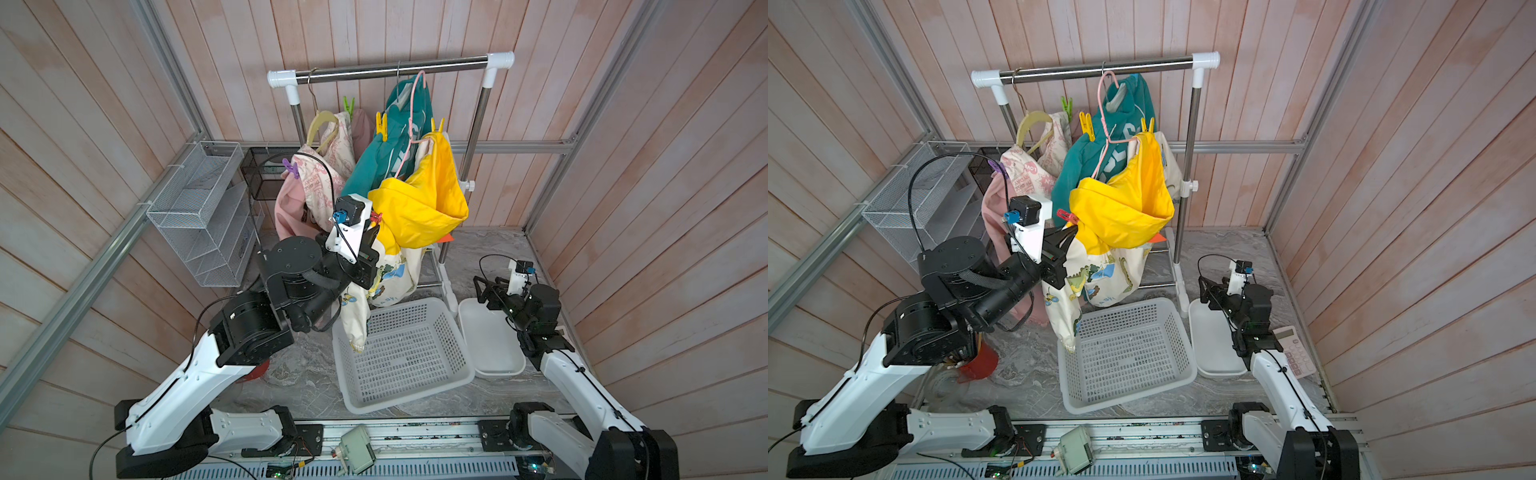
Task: Remove the clothespins securing jackets to the hanger
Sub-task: Adjust the jacket in the basket.
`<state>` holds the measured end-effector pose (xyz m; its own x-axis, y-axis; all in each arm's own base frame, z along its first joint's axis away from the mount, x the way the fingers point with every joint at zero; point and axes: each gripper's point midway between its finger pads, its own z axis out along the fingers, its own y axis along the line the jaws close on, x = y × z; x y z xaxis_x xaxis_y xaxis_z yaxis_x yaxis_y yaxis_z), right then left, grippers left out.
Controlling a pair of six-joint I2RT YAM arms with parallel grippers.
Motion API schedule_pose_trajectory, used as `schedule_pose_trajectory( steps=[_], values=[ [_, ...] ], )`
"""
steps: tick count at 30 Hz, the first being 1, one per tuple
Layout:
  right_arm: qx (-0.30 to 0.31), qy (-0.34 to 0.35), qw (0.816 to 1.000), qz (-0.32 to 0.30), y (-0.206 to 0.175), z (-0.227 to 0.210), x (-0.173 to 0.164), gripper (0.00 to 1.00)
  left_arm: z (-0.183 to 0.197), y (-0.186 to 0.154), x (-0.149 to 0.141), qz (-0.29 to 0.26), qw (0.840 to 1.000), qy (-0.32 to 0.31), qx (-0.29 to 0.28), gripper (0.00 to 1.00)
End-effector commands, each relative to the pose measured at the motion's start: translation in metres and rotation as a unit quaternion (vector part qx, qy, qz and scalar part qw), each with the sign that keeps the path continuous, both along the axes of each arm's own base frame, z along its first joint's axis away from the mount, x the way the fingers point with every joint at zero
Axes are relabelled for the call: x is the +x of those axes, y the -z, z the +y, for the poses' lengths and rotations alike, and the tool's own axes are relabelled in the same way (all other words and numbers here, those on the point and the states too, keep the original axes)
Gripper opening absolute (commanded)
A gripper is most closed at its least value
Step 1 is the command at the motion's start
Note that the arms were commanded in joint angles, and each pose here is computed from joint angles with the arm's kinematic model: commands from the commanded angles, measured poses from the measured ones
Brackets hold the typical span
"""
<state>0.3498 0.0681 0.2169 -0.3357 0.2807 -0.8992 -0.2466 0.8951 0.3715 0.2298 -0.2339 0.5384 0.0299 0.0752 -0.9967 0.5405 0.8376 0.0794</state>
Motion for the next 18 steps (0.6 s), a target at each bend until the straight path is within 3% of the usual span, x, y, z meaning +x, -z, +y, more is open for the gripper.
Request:
schedule_pose_trajectory(
  steps=[1, 8, 18],
  values=[
    [0.006, 0.010, 1.000, -0.019, -0.018, -0.003, 0.007, 0.84, 0.023, -0.036, -0.015, -0.029, 0.997, 0.002, -0.075, 0.00],
    [-0.016, 0.025, 0.999, -0.014, -0.013, -0.010, 0.009, 0.84, 0.034, -0.023, -0.034, 0.002, 0.998, 0.035, -0.058, 0.00],
    [-0.053, 0.049, 0.997, -0.014, -0.008, -0.025, 0.008, 0.86, 0.034, 0.025, -0.050, 0.069, 0.995, 0.073, -0.014, 0.00]
  ],
)
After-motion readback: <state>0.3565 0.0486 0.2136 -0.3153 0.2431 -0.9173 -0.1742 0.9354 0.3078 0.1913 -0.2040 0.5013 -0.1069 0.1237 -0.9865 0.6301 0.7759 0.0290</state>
